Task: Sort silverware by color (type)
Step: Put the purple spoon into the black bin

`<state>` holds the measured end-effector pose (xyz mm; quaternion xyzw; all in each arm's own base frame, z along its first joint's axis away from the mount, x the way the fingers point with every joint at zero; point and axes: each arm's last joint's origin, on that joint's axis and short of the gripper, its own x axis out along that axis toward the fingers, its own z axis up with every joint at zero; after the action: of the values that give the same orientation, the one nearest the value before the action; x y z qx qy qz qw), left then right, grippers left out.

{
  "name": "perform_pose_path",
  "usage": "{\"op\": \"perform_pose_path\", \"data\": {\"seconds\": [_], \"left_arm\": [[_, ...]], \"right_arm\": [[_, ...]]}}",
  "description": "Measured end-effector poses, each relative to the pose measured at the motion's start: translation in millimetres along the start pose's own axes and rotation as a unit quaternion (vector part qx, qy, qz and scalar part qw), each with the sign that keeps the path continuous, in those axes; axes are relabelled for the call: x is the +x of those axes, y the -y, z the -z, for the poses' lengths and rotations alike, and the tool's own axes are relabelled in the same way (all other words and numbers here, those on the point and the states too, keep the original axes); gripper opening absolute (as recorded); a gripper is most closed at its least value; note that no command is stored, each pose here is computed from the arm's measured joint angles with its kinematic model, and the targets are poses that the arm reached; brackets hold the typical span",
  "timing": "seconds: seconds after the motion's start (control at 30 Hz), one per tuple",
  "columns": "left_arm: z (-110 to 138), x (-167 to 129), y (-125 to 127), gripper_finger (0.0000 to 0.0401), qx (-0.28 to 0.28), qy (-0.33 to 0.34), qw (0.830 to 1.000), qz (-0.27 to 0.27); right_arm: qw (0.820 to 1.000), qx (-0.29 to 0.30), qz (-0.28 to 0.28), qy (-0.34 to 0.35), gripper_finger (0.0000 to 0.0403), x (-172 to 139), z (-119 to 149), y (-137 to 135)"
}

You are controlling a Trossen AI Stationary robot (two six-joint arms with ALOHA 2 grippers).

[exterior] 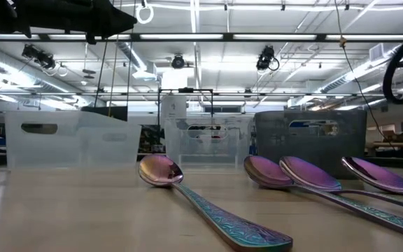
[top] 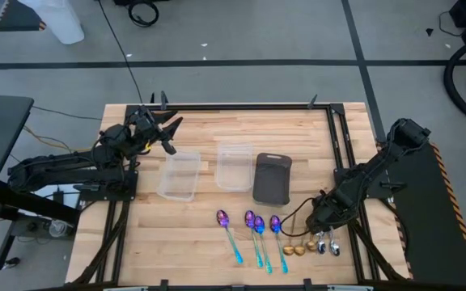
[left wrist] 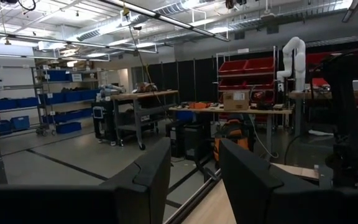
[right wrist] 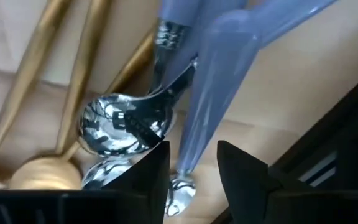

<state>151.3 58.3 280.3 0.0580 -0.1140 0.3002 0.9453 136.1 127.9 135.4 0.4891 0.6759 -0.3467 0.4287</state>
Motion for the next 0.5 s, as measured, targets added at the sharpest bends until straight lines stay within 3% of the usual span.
{"op": "perform_pose_path", "data": {"seconds": [0.5], "left_arm": [[0.4, 0.0, 0.0, 0.0144, 0.001, -0.002, 1.000, 0.000]], "right_arm": [[1.000, 0.005, -0.005, 0.010, 0.0070, 6.1, -5.4, 3.7]]}}
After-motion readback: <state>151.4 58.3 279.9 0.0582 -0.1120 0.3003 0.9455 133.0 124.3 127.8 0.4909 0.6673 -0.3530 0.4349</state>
